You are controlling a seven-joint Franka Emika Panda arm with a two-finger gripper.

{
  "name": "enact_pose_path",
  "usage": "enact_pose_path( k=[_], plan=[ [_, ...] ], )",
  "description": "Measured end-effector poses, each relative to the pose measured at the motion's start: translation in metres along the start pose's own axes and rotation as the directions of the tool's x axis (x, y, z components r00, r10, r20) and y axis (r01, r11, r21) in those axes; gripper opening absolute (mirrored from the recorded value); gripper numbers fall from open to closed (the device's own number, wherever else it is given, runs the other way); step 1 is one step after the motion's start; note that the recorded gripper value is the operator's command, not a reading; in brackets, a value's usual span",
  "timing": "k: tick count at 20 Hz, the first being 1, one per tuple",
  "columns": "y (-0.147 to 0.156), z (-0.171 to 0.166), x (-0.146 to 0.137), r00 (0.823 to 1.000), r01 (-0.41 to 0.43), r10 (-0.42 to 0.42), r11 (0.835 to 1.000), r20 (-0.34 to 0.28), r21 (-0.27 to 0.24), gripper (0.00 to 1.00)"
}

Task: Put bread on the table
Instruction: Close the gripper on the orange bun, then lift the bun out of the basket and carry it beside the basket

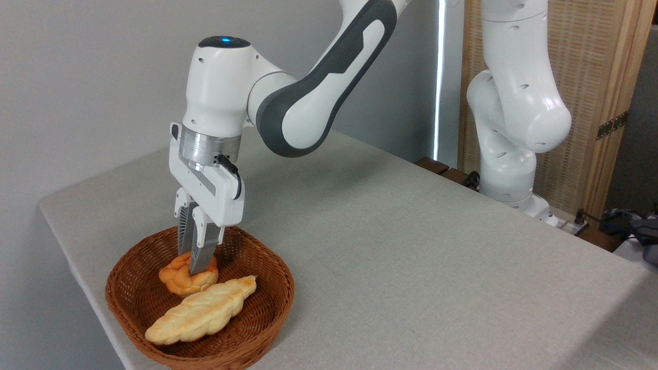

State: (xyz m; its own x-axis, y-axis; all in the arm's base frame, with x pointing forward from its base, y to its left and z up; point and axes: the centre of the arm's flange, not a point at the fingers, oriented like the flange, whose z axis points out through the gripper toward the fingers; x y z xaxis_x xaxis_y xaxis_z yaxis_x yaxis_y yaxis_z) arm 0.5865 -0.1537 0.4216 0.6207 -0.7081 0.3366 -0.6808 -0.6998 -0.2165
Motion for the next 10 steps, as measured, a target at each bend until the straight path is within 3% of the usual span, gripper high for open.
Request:
enact_pose_path(
  k=[10],
  plan=[
    [-0.013,-0.047,0.003,0.999,0.017,-0.017,1.000,-0.043,0.018,0.35]
  ],
)
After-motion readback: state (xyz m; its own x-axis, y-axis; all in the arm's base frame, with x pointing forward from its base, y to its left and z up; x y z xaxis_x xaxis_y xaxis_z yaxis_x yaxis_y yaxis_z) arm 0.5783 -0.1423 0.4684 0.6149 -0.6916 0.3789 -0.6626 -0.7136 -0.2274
